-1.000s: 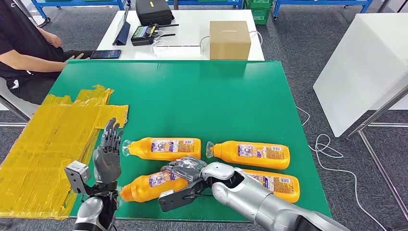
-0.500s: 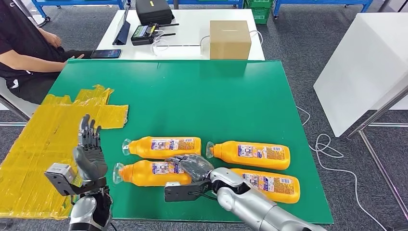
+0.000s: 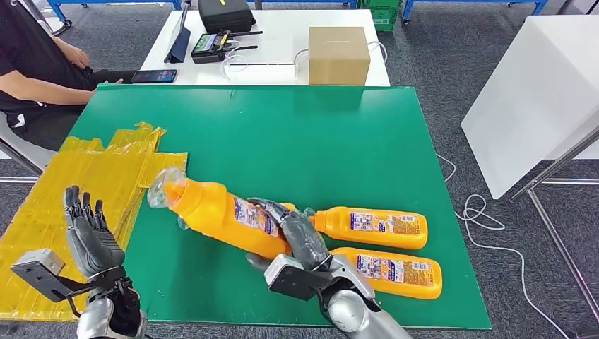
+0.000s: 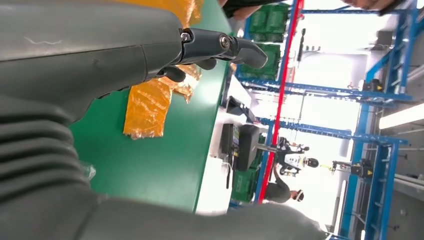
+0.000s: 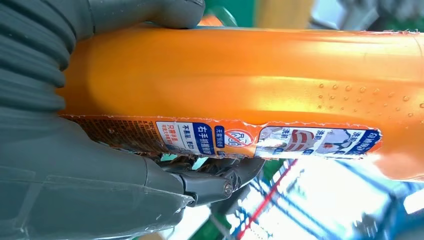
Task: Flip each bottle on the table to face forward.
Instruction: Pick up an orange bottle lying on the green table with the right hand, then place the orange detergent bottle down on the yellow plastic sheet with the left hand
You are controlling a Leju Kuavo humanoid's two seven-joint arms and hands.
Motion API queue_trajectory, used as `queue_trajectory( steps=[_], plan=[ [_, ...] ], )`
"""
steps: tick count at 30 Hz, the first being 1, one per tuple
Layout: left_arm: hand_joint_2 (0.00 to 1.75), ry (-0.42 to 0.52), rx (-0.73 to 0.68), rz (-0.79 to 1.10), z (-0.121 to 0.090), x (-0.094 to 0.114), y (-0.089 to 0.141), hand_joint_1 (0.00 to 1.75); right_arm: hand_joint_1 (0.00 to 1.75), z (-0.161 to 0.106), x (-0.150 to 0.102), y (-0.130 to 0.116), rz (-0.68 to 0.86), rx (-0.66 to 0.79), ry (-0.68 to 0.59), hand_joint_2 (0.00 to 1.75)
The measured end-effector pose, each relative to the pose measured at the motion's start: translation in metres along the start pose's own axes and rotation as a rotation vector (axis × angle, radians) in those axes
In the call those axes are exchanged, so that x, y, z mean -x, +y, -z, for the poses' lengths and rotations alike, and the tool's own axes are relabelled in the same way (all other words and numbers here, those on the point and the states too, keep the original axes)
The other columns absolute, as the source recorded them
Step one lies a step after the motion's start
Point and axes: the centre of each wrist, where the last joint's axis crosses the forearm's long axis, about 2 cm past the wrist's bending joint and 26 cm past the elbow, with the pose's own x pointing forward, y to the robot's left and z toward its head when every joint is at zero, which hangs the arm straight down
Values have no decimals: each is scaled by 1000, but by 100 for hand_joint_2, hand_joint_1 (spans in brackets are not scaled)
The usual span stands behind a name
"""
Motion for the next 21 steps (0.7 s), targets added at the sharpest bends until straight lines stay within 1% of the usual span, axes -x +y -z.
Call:
queue_trajectory(
  steps=[3, 7, 9, 11, 16, 21],
  plan=[
    [175, 56, 49, -106, -1, 0, -1, 0, 175, 4, -4, -11, 29, 70, -19, 175],
    [175, 149, 239, -318, -8, 3, -13, 0, 175, 11, -3, -29, 42, 139, -13, 175],
    [175, 180, 324, -394, -12, 7, -20, 0, 175, 16, -1, -36, 42, 151, -9, 175],
    [175, 201, 380, -445, -16, 10, -25, 0, 175, 20, 2, -39, 41, 150, -1, 175],
    [175, 235, 459, -503, -19, 16, -34, 0, 175, 30, 7, -37, 43, 111, 28, 175],
    [175, 258, 482, -508, -17, 21, -39, 0, 175, 38, 13, -27, 52, 61, 64, 175]
  ],
)
